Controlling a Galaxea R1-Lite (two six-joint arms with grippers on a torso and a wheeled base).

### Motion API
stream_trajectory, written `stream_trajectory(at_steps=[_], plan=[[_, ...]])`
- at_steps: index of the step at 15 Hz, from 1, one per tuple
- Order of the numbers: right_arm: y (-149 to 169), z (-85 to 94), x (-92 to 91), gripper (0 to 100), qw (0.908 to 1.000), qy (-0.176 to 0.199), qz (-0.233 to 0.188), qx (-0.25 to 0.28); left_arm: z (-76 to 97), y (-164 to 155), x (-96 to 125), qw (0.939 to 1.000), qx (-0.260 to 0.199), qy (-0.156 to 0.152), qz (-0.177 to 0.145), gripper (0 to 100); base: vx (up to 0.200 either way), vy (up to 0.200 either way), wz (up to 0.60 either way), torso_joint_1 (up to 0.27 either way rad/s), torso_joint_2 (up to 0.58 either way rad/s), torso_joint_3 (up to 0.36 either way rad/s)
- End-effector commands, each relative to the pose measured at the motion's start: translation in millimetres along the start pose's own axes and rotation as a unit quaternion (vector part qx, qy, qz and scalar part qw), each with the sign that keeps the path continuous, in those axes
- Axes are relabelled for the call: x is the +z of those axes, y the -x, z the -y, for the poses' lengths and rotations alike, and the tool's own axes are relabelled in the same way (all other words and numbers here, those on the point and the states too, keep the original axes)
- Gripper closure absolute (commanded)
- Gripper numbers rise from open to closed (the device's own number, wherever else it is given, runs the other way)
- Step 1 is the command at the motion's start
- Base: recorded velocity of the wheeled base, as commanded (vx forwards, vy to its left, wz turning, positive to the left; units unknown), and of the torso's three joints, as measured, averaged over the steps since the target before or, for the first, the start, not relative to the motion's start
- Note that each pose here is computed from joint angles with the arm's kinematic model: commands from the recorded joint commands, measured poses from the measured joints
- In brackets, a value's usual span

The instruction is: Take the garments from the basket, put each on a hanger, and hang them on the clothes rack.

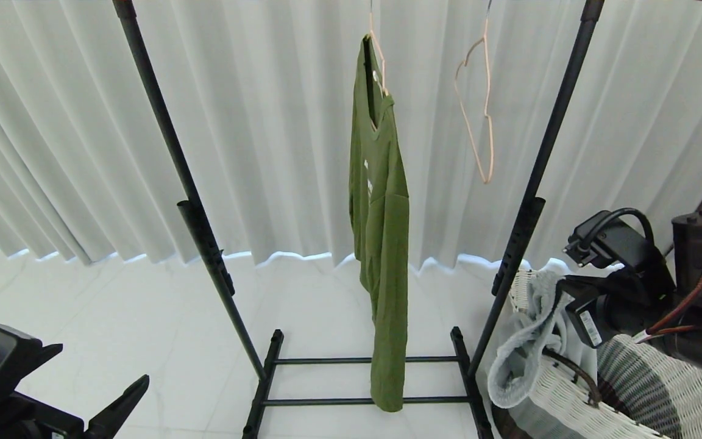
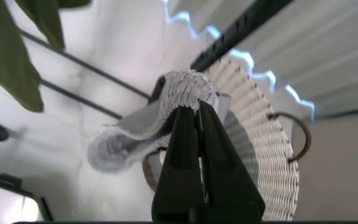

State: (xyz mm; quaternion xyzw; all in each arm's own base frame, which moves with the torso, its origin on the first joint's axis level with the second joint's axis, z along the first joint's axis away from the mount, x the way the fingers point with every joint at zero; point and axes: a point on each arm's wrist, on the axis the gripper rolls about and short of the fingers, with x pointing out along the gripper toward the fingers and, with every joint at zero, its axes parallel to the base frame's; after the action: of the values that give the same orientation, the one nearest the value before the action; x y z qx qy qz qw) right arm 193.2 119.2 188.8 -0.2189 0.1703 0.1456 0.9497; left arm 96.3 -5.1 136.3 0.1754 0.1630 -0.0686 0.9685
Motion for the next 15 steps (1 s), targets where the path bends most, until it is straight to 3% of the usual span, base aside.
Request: stream_trajectory(at_steps=[1, 8, 10, 14, 15], plan=[[4, 0.2, 9.9, 100, 0.9998, -0.003, 0.020, 0.003, -0.2, 4, 1, 0.9999, 0.004, 0.000, 0.010, 0, 0.000, 0.200, 0.00, -0.002, 0.00, 0.012], [8, -6.5, 21.0, 100, 0.9990, 0.000, 0.041, 0.017, 0.0, 5, 1, 0.9999, 0.003, -0.001, 0.014, 0, 0.000, 0.200, 0.00, 0.004, 0.00, 0.002], [10, -9.6, 25.6, 100, 0.9984, 0.000, 0.051, 0.025, 1.8, 8, 1, 0.9997, -0.004, -0.006, 0.024, 0, 0.000, 0.000, 0.00, 0.000, 0.00, 0.000], [15, -16.8, 42.2, 100, 0.9959, -0.002, 0.080, 0.042, 15.0, 11, -2, 0.9959, -0.065, -0.046, 0.043, 0, 0.000, 0.000, 0.00, 0.000, 0.00, 0.000], [18, -18.1, 50.5, 100, 0.9943, -0.005, 0.095, 0.046, 24.3, 13, 0, 0.9891, -0.116, -0.066, 0.062, 0, 0.000, 0.000, 0.00, 0.000, 0.00, 0.000]])
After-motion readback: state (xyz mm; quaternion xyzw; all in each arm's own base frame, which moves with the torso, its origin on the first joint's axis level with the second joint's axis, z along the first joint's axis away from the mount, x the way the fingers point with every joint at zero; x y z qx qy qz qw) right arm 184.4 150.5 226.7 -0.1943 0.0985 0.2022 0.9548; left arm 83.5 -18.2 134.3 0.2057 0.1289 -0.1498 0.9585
